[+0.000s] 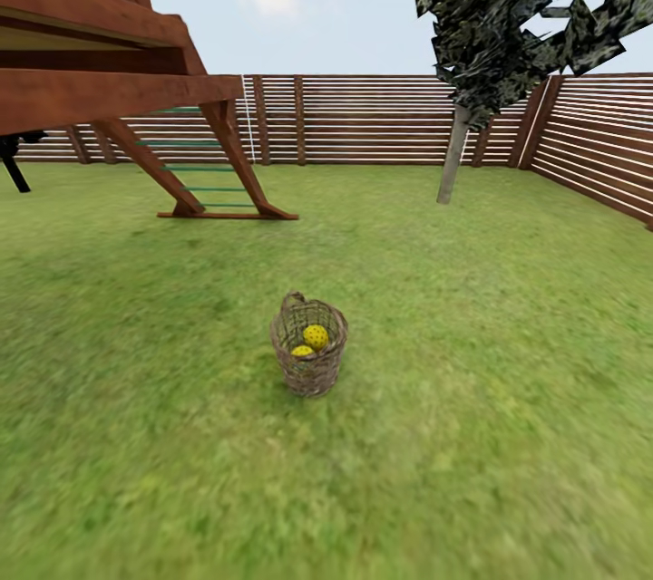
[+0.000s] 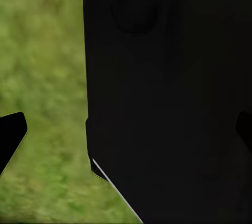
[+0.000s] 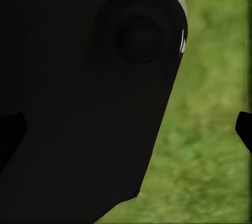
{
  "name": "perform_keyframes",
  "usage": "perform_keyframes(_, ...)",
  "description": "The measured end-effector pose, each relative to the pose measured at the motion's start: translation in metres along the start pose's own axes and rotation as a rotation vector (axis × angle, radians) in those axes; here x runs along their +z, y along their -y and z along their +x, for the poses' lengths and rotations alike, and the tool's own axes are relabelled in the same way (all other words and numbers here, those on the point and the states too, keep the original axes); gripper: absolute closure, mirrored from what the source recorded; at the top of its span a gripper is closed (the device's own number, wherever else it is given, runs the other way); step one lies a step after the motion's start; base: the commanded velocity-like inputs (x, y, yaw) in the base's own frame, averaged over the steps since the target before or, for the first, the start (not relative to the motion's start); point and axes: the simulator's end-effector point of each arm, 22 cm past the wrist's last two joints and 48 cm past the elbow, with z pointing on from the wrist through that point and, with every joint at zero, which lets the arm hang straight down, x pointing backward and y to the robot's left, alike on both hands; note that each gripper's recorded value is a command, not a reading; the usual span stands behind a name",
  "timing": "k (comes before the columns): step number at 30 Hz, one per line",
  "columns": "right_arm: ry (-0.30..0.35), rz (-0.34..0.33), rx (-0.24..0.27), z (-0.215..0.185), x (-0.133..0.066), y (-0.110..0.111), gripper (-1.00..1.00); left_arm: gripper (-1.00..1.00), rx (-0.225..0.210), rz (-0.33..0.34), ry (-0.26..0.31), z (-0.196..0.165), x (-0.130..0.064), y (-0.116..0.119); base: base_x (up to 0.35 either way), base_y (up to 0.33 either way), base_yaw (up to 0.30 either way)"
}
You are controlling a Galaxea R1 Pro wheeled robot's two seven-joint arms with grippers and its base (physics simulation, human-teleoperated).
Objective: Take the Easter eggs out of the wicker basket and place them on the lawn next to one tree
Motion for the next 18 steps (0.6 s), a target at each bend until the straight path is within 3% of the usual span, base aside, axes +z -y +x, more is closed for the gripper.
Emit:
perform_keyframes(6, 0.002, 0.000, -0.004, -0.001, 0.000, 0.000, -1.00, -1.00, 0.000, 0.000, -0.001, 0.000, 0.000, 0.000, 0.340, 0.000, 0.000)
perform_keyframes(10, 0.040, 0.014, -0.011, -0.019, 0.001, 0.007, -1.00, -1.00, 0.002, 0.004, 0.003, -0.002, 0.000, 0.001, 0.105, 0.000, 0.000)
perform_keyframes(12, 0.166, 0.048, -0.014, -0.098, 0.001, 0.025, -1.00, -1.00, 0.000, 0.028, 0.011, -0.006, 0.000, 0.018, 0.006, 0.000, 0.000)
perform_keyframes(13, 0.169, 0.080, -0.001, -0.150, -0.004, 0.043, -1.00, -1.00, -0.015, 0.037, 0.044, -0.029, 0.000, 0.020, 0.001, 0.000, 0.000)
perform_keyframes(14, 0.216, 0.107, 0.005, -0.221, -0.016, 0.064, -1.00, -1.00, -0.028, 0.035, 0.082, -0.056, 0.000, 0.018, 0.000, 0.000, 0.000)
perform_keyframes(16, 0.176, 0.125, 0.015, -0.247, -0.023, 0.076, -1.00, -1.00, -0.042, 0.034, 0.152, -0.116, -0.003, 0.015, 0.000, 0.000, 0.000)
perform_keyframes(18, 0.200, 0.137, 0.020, -0.282, -0.034, 0.085, -1.00, -1.00, -0.046, 0.039, 0.201, -0.166, -0.009, 0.016, 0.000, 0.000, 0.000)
